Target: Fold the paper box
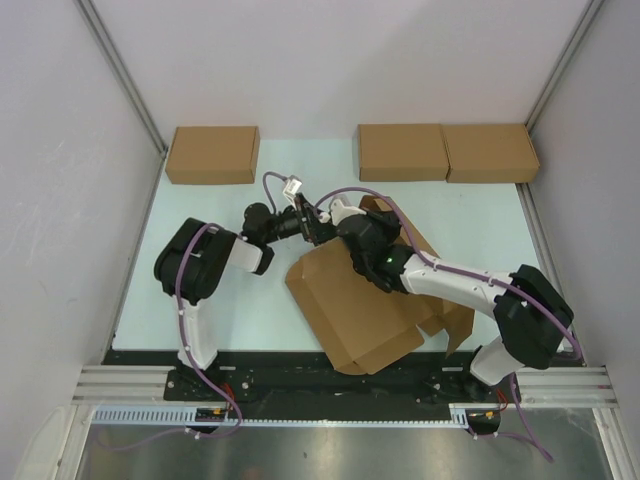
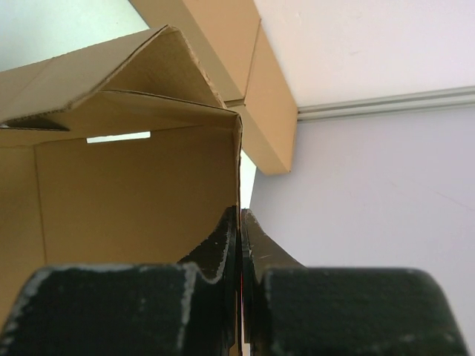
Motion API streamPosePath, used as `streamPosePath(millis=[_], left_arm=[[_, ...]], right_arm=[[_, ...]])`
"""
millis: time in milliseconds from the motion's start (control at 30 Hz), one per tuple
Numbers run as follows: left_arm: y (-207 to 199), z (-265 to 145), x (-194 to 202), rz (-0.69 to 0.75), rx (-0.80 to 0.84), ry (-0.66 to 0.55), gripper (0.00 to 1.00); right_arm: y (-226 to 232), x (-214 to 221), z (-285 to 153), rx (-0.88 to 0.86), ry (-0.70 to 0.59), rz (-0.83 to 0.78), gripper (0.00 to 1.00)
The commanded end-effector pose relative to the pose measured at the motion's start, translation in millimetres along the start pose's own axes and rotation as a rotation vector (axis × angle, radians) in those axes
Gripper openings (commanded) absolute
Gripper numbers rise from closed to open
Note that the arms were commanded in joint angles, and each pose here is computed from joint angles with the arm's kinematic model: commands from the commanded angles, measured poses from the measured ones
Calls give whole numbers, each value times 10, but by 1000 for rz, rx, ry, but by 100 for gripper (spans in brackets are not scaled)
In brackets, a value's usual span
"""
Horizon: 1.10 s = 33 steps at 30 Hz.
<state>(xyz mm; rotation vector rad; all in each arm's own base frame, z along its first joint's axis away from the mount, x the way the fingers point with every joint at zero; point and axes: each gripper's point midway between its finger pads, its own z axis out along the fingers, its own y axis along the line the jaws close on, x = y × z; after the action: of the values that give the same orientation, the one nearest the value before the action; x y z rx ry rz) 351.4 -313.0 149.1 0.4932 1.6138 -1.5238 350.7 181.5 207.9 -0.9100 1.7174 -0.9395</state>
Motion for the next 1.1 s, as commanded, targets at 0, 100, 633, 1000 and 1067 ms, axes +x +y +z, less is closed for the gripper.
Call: streamPosePath(millis=[0, 100, 633, 1000, 1067], left_arm=[[-382, -116, -714, 320, 138, -255, 98], [-214, -115, -764, 273, 90, -293, 100], [604, -470, -1240, -93, -182, -546, 100], [1248, -890, -1283, -118, -856, -488, 100], [1218, -888, -1504, 8, -1034, -487, 100]], right_arm=[[-48, -33, 10, 66, -3, -2, 0], [-20, -3, 31, 87, 7, -23, 0], [-12, -32, 51, 157, 0, -11, 0], [-36, -40, 65, 159, -5, 5, 0], [-31, -37, 66, 158, -5, 7, 0]])
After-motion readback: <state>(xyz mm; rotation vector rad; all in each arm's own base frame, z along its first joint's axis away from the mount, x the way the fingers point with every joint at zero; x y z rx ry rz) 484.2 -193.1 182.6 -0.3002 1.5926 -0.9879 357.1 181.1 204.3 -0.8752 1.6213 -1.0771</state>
